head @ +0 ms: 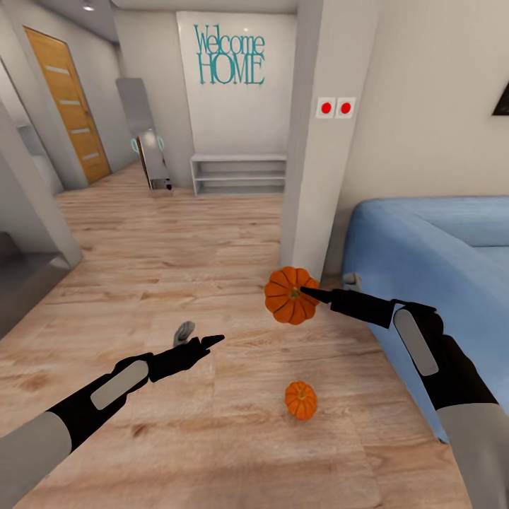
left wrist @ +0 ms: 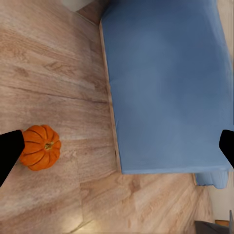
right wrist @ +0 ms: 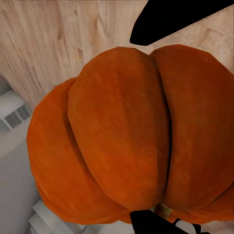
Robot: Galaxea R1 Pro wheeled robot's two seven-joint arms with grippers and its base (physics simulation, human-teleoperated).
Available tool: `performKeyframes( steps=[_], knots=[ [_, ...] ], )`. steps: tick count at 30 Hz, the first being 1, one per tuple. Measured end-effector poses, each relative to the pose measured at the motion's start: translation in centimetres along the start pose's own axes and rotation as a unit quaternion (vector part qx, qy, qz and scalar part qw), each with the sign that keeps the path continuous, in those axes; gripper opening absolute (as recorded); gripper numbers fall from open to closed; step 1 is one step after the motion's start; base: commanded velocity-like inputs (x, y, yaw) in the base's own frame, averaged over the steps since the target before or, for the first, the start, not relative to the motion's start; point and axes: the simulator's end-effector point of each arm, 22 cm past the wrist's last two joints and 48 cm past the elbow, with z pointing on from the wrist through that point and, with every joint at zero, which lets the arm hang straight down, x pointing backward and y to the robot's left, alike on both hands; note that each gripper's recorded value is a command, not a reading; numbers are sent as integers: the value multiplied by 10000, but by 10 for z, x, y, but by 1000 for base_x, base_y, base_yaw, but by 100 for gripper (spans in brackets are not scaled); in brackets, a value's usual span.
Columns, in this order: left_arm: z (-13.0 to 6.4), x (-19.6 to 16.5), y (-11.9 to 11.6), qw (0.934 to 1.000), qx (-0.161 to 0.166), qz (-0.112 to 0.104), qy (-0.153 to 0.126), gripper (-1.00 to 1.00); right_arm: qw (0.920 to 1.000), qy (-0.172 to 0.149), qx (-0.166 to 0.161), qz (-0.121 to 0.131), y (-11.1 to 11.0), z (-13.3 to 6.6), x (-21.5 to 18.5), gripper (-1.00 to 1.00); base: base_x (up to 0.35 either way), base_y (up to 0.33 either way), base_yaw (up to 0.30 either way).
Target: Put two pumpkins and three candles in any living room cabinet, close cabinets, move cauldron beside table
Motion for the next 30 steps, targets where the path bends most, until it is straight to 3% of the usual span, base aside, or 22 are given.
performKeyframes(
  steps=[13,30],
  knots=[
    [0,0,-1,10000,9,1,2,100,10000,0,-5,-2,0,0,0,-100,337,107,-4],
    [-3,-4,-10,10000,53,61,-42,100,10000,-51,-40,-72,9,-3,-7,-100,337,108,-220]
  ],
)
